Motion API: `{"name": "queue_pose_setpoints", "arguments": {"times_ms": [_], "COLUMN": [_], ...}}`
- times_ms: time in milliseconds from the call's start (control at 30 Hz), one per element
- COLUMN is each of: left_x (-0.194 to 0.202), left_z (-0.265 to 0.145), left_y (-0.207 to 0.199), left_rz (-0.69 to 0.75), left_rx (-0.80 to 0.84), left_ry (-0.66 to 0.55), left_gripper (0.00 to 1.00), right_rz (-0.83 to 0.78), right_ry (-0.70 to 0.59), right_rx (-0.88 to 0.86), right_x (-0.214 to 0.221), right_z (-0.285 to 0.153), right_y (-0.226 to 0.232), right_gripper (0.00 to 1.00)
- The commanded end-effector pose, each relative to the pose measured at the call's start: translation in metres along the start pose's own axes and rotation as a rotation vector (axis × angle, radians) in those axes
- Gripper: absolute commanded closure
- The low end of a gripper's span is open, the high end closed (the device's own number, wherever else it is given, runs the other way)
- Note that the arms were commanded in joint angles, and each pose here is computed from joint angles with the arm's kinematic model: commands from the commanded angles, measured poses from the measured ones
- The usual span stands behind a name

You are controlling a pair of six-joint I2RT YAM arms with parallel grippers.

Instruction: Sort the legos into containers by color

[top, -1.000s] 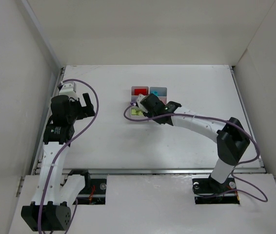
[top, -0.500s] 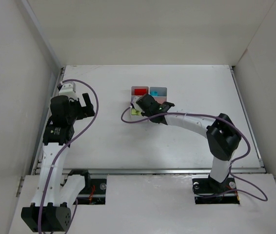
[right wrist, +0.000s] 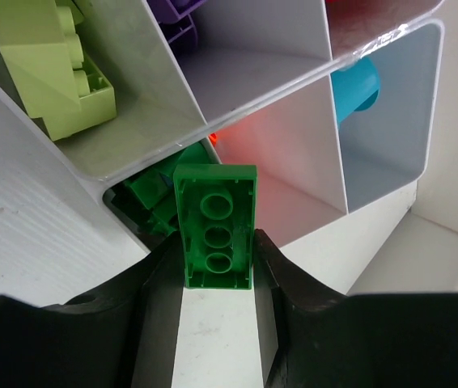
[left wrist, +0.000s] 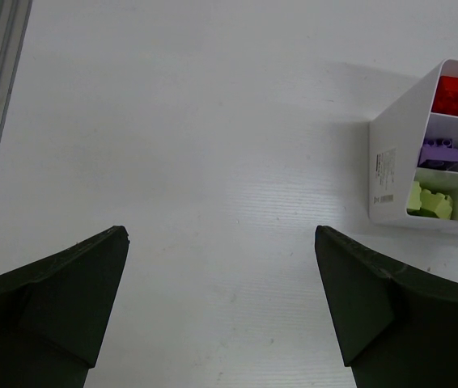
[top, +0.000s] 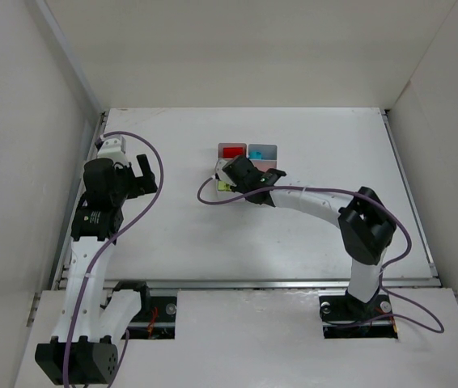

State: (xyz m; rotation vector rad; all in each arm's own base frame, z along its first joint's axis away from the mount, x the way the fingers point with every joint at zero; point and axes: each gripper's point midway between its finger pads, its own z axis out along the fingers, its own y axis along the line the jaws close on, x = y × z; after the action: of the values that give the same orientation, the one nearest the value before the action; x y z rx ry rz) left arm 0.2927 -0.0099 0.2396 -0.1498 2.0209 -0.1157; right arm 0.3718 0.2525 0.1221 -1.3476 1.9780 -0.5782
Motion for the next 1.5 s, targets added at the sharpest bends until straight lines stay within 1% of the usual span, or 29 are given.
{"name": "queue_pose_setpoints", "arguments": {"times_ms": [0, 133, 167, 200, 233, 300, 333, 400, 533, 567, 633, 967, 1067, 1233, 1267, 1433, 1467], "left_x": [-0.009, -0.009, -0.009, -0.009, -0.009, -0.009, -0.009, -0.009, -0.009, -0.009, -0.009, -0.009, -0.009, -0.009, -0.009, -0.009, -0.009], "left_z": [0.0, 0.0, 0.0, 0.0, 0.0, 0.0, 0.0, 0.0, 0.0, 0.0, 0.0, 0.0, 0.0, 0.0, 0.0, 0.0, 0.0], "left_y": [0.001, 0.001, 0.001, 0.001, 0.001, 0.001, 0.001, 0.001, 0.001, 0.001, 0.001, 0.001, 0.001, 0.001, 0.001, 0.001, 0.001], "left_rz": [-0.006, -0.006, -0.006, -0.006, -0.006, -0.006, -0.006, -0.006, -0.006, -0.006, -0.006, -0.006, -0.006, -0.006, -0.006, -0.006, -0.006], "left_rx": [0.003, 0.003, 0.003, 0.003, 0.003, 0.003, 0.003, 0.003, 0.003, 0.003, 0.003, 0.003, 0.003, 0.003, 0.003, 0.003, 0.003], "left_ry": [-0.044, -0.044, -0.044, -0.044, -0.044, -0.044, -0.044, -0.044, -0.044, -0.044, -0.044, -0.044, -0.044, -0.044, -0.044, -0.044, -0.044], "left_gripper": [0.0, 0.0, 0.0, 0.0, 0.0, 0.0, 0.0, 0.0, 0.0, 0.0, 0.0, 0.0, 0.0, 0.0, 0.0, 0.0, 0.0], "right_rz": [0.019, 0.019, 0.019, 0.019, 0.024, 0.03, 0.03, 0.044, 0.044, 0.044, 0.044, 0.054, 0.085, 0.109, 0.114, 0.119, 0.126], "right_ry": [-0.053, -0.049, -0.049, -0.049, -0.042, -0.035, -0.035, -0.042, -0.033, -0.033, -0.033, -0.015, -0.03, -0.042, -0.048, -0.046, -0.055], "right_rx": [-0.041, -0.032, -0.032, -0.032, -0.036, -0.04, -0.04, -0.037, -0.021, -0.021, -0.021, -0.02, -0.012, -0.017, -0.013, -0.025, -0.02], "right_x": [-0.018, -0.016, -0.016, -0.016, -0.015, -0.013, -0.013, -0.014, -0.012, -0.012, -0.012, -0.007, -0.013, -0.017, -0.018, -0.016, -0.017], "right_z": [0.0, 0.001, 0.001, 0.001, 0.004, 0.004, 0.004, 0.001, -0.002, -0.002, -0.002, -0.003, -0.009, -0.015, -0.017, -0.016, -0.02], "right_y": [0.007, 0.008, 0.008, 0.008, 0.011, 0.012, 0.012, 0.01, 0.005, 0.005, 0.005, 0.006, -0.001, -0.005, -0.007, -0.003, -0.006], "right_gripper": [1.0, 1.0, 0.98, 0.86, 0.78, 0.68, 0.59, 0.51, 0.4, 0.35, 0.34, 0.34, 0.34, 0.23, 0.16, 0.14, 0.13]}}
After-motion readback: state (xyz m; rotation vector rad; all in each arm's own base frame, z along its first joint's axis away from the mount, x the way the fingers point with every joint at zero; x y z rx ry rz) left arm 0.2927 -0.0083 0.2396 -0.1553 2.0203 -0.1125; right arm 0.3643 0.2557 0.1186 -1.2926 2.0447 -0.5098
